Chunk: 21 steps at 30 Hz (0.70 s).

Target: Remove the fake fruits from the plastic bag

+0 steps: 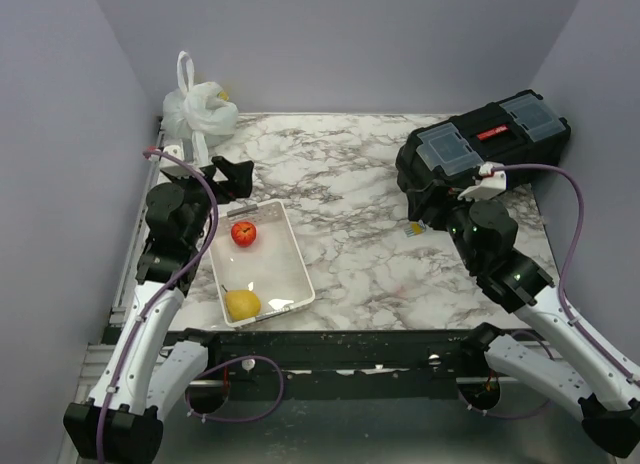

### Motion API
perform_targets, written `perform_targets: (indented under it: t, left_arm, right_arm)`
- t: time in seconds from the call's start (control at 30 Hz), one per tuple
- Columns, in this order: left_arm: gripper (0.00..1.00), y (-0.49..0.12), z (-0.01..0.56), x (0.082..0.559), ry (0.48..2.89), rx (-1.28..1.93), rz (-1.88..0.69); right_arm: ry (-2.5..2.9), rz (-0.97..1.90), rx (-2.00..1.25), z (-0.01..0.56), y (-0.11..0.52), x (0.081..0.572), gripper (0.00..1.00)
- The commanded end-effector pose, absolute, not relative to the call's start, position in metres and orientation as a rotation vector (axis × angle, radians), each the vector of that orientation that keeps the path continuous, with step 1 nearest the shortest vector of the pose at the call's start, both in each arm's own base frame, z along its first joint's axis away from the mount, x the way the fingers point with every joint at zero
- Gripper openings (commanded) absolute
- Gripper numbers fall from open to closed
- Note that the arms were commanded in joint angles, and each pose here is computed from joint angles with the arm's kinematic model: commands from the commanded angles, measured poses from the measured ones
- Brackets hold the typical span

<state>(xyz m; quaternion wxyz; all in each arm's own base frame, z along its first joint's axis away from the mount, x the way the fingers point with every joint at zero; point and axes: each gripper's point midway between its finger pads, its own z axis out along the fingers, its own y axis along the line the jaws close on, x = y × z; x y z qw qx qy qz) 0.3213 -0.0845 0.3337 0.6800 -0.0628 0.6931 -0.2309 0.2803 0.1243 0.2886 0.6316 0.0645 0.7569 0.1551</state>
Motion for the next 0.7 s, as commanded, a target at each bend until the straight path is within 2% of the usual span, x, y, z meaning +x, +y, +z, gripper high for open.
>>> perform_targets:
  t: [0.0, 0.23, 0.67]
  left_arm:
    - [0.99, -0.084, 0.335, 0.325, 1.570, -0.174, -0.528]
    - [0.99, -0.086, 0.328, 0.334, 1.599, -0.227, -0.559]
    - [0.99, -0.056, 0.308, 0.377, 1.655, -0.609, -0.725]
  right_arm:
    - [1.729, 0.338, 0.190, 0.284, 0.119, 0.280, 1.00]
    - [1.720, 0.357, 0.188, 0.283, 0.120, 0.279, 1.00]
    - [1.753, 0.385, 0.176, 0.272, 0.129, 0.280, 1.00]
